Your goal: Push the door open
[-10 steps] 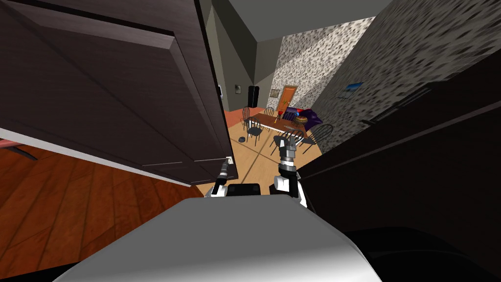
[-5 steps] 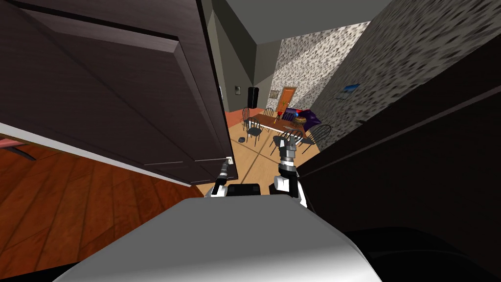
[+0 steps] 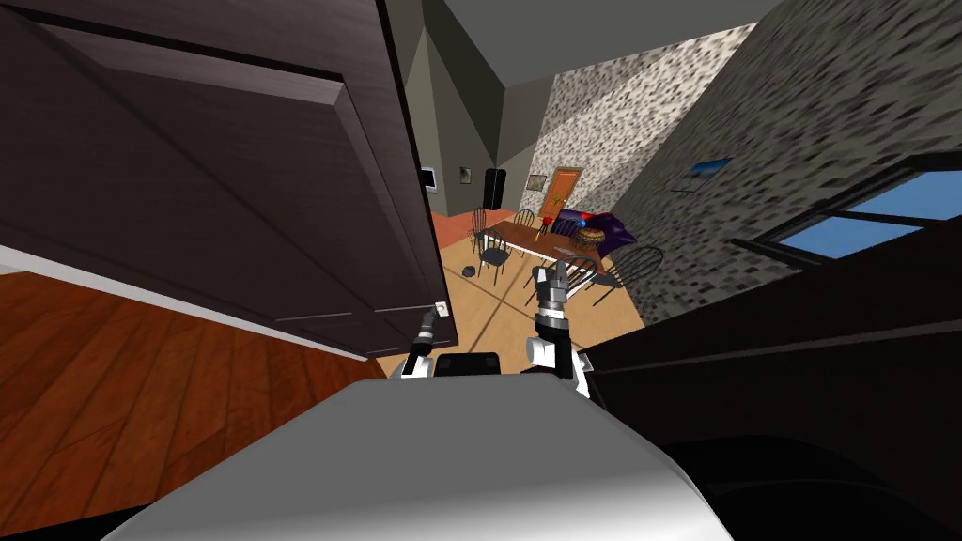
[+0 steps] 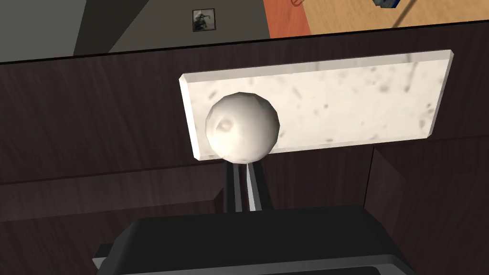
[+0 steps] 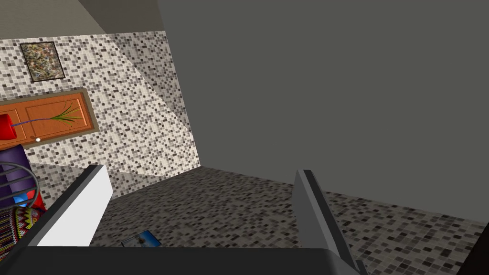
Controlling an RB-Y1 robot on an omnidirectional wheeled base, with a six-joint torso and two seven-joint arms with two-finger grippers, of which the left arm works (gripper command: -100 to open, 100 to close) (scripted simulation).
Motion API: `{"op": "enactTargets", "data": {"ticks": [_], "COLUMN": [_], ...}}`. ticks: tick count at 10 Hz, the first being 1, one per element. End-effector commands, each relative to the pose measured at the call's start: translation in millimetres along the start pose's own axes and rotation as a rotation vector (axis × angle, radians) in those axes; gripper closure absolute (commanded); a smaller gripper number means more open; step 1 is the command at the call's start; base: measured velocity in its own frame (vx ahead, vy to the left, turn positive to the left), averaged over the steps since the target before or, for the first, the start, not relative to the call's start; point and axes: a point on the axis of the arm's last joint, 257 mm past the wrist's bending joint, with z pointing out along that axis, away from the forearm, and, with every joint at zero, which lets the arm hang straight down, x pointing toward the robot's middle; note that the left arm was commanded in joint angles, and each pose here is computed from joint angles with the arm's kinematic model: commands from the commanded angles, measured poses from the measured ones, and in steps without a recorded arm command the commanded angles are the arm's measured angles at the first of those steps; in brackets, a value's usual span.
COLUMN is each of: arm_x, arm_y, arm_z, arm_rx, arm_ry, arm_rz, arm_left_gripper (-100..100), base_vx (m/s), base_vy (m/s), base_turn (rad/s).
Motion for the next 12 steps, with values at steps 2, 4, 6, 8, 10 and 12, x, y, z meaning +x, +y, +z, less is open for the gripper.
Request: {"op": "enactTargets", "data": {"ticks": [2,4,6,8,10,12], "arm_x": [-8.9,-8.2,0.4,10.1,29.8,48.9], "arm_y": [-0.9,-0.3,-0.3,-0.8,-2.5,-4.8], "arm_z": [4.5,10.9,20.5,26.3,33.9,38.7], "arm_rx": [0.002,0.001,0.000,-0.001,-0.001,-0.001], "arm_ry": [0.008,0.031,0.064,0.084,0.112,0.133], "arm_rz": [0.025,0.041,0.046,0.040,0.019,-0.005], "arm_left_gripper": [-100,-100,-100,-100,-100,-100], "base_vx": [0.122,-0.062,-0.078,-0.108,-0.079,-0.112], "base_vy": [0.010,0.133,0.144,0.075,-0.005,-0.065], "base_turn": [0.227,0.216,0.263,0.187,0.246,0.141]}}
